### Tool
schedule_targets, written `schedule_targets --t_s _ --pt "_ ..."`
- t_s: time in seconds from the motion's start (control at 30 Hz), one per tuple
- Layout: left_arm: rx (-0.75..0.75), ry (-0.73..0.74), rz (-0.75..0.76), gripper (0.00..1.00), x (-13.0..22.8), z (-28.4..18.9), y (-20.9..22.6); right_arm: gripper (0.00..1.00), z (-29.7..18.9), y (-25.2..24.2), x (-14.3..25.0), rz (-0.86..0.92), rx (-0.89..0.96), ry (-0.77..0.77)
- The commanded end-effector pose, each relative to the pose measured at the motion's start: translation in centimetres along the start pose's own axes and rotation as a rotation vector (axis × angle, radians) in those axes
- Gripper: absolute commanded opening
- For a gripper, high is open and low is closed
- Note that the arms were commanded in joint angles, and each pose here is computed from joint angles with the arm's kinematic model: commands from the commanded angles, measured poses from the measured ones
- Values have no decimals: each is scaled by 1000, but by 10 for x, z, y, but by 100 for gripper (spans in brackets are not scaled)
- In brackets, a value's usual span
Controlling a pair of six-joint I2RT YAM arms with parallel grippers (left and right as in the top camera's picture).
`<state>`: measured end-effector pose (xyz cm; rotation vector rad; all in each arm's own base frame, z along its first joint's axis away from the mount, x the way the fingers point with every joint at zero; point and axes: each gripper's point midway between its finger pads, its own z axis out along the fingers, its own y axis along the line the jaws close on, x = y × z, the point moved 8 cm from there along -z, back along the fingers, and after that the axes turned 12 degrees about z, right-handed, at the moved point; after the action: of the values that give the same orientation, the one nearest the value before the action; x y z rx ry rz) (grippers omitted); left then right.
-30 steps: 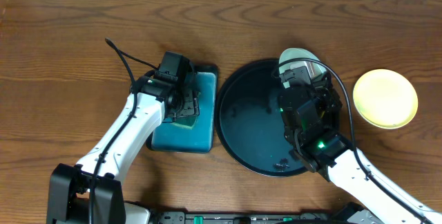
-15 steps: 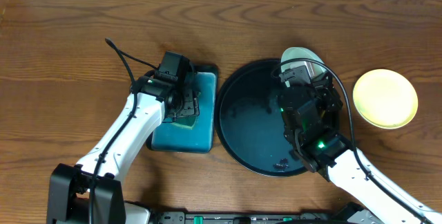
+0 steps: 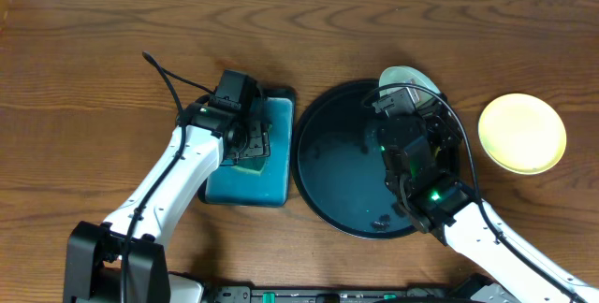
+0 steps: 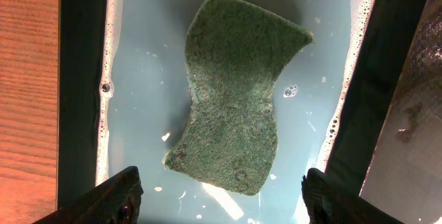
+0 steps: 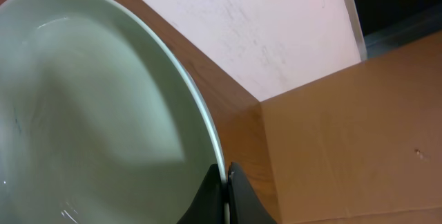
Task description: Clean dirty plates on tray and stack at the side
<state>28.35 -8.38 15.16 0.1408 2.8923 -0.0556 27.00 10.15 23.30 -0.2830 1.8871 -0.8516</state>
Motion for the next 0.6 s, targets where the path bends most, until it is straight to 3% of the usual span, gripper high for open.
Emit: schedule_targets --t_s 0.0,0.23,0.4,0.57 --pt "2 11 -4 76 3 1 1 1 -3 -3 -3 96 3 -12" --pt "2 13 -4 76 3 1 1 1 13 -5 18 443 -29 94" --pt "2 12 -4 76 3 1 1 1 32 0 45 648 -210 273" --pt "2 12 -4 76 3 1 1 1 58 -19 73 916 -255 448"
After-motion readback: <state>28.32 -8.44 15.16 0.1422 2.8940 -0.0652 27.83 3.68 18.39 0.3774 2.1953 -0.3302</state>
